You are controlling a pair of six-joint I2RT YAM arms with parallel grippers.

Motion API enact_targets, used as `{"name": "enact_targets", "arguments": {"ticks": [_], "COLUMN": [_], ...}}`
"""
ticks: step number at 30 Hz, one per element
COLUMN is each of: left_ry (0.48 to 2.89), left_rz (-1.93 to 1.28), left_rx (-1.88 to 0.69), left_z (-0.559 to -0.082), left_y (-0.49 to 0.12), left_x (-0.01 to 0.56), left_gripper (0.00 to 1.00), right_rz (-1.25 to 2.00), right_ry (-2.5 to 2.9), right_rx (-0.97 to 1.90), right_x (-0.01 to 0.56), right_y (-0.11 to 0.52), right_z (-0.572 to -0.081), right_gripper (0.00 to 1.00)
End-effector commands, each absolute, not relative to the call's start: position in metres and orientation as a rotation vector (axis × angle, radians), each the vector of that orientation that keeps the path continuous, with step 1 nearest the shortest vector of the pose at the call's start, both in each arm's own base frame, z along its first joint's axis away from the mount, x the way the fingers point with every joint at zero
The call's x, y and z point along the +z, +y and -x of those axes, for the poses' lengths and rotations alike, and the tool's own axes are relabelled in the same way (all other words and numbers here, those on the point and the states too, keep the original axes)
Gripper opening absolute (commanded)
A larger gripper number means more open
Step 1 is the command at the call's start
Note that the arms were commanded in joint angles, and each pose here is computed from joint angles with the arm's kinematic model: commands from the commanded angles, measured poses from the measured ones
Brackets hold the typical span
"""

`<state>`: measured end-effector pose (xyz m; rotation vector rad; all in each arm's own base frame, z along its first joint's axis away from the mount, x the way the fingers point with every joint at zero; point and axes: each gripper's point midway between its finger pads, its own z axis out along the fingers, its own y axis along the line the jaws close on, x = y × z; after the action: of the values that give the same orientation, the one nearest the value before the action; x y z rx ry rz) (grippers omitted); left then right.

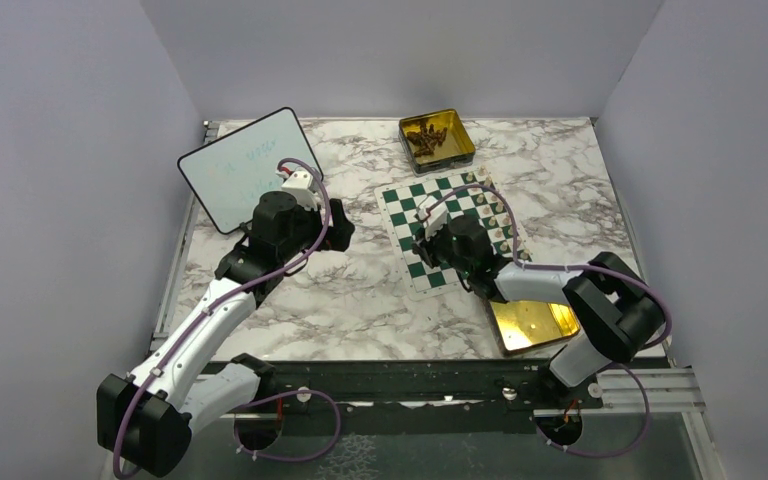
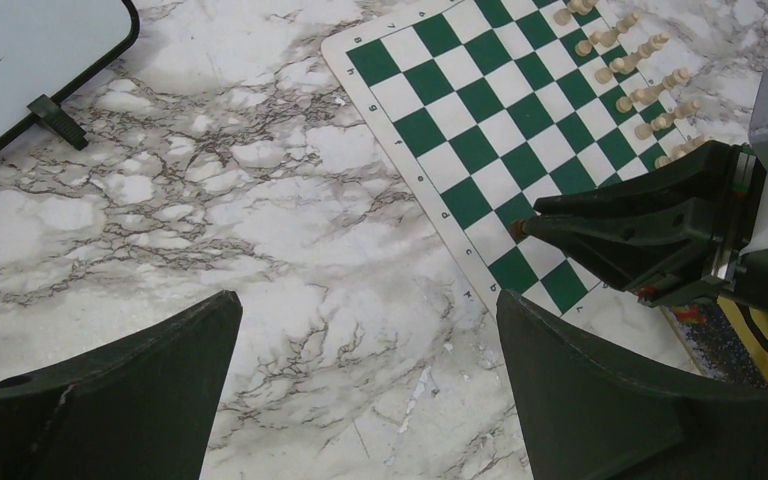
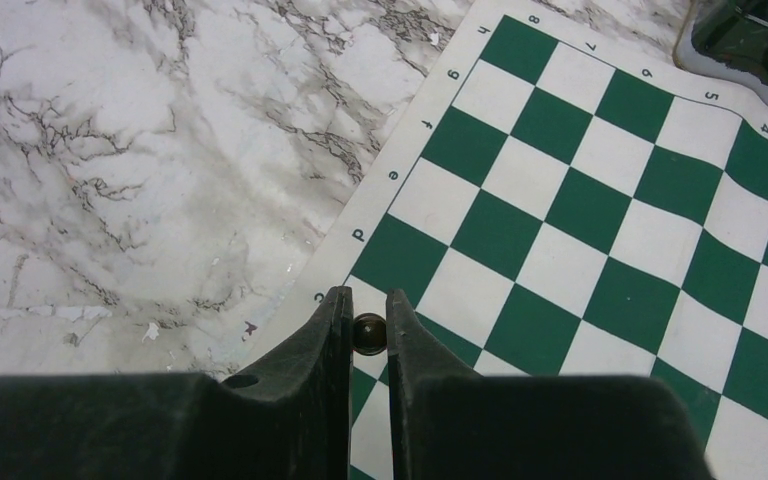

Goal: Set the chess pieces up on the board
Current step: Place the chess piece on the chessboard.

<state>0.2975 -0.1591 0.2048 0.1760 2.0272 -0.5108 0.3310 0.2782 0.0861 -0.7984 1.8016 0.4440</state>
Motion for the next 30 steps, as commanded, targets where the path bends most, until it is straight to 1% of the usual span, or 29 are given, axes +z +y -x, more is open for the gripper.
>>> {"name": "enact_targets", "arguments": {"ticks": [1,14,30], "left_ry": [2.017,2.015,2.014], "left_rz": [-0.167,-0.163,-0.167], "left_rx": [-0.478,-0.467,-0.477], "left_z": [-0.297,-0.297,-0.296], "left_y": [-0.154,-0.152,-0.153], "left_x": [0.207,0.207,0.208], "left_gripper": [0.99,0.99,0.99], "right_rz": [0.782,0.808,0.824], "right_ry": [1.741,1.779,1.793], "right_rx": [0.423,0.433,0.403], "right_x": [0.096,0.068,0.060], "right_y": [0.281,0.293,0.294], "right_z": [-0.335,-0.333,-0.334], "right_gripper": [0.13,0.13,0.14]}}
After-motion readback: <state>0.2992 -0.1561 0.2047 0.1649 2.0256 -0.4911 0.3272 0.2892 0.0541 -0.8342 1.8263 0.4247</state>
